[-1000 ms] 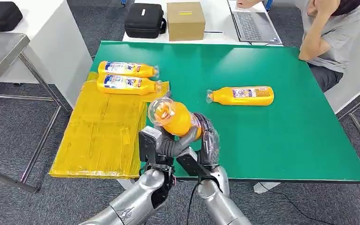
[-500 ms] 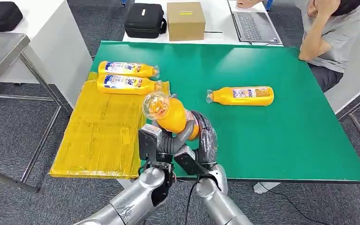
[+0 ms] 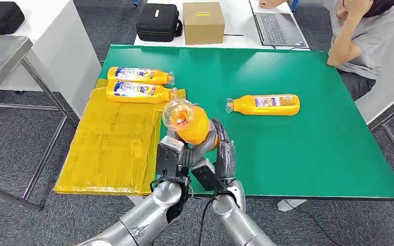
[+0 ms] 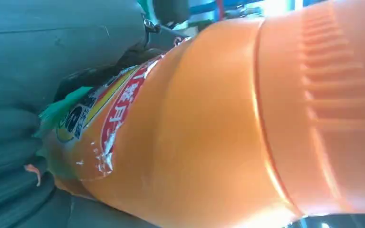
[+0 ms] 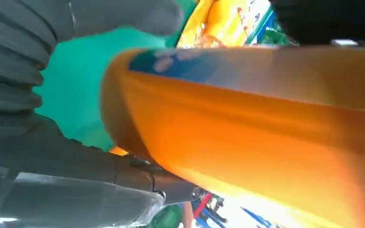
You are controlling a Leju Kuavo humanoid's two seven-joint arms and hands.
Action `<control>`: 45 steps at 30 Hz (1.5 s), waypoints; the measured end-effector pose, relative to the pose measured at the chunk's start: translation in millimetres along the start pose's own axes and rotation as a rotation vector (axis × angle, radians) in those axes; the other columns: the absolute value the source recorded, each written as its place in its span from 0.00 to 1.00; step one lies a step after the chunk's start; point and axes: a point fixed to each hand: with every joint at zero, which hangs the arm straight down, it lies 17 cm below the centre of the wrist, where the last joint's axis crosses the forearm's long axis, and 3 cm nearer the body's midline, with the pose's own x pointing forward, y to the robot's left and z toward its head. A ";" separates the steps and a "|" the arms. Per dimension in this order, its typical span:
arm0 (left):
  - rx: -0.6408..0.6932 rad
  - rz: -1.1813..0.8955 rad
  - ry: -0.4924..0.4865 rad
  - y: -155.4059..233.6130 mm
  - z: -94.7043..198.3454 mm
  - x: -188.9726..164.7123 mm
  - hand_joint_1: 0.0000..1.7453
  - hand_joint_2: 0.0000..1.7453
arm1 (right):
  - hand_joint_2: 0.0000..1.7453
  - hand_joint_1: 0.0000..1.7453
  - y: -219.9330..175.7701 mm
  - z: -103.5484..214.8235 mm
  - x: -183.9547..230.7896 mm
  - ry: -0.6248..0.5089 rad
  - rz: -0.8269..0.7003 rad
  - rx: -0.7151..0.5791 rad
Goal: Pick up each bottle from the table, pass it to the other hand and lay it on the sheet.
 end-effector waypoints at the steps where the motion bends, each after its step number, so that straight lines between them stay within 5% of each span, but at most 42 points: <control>1: -0.004 -0.026 -0.017 0.2 -0.3 2.4 1.00 1.00 | 1.00 0.00 0.9 0.9 -0.8 0.011 -0.014 -0.003; 11: -0.004 -0.213 -0.119 6.5 -4.3 14.7 1.00 1.00 | 1.00 0.00 14.4 7.0 -2.3 0.051 -0.067 0.013; 20: -0.169 -0.618 -0.234 16.1 -3.4 -8.8 1.00 1.00 | 1.00 0.00 13.4 18.2 -26.0 0.154 -0.122 -0.005; 31: -0.175 -1.024 -0.068 103.5 -5.4 -67.6 1.00 1.00 | 1.00 0.00 6.3 23.9 -34.9 0.164 -0.103 -0.007; 45: 0.012 -0.959 0.025 181.4 -20.1 -69.4 1.00 1.00 | 1.00 0.00 3.4 29.9 -27.0 0.141 -0.103 -0.015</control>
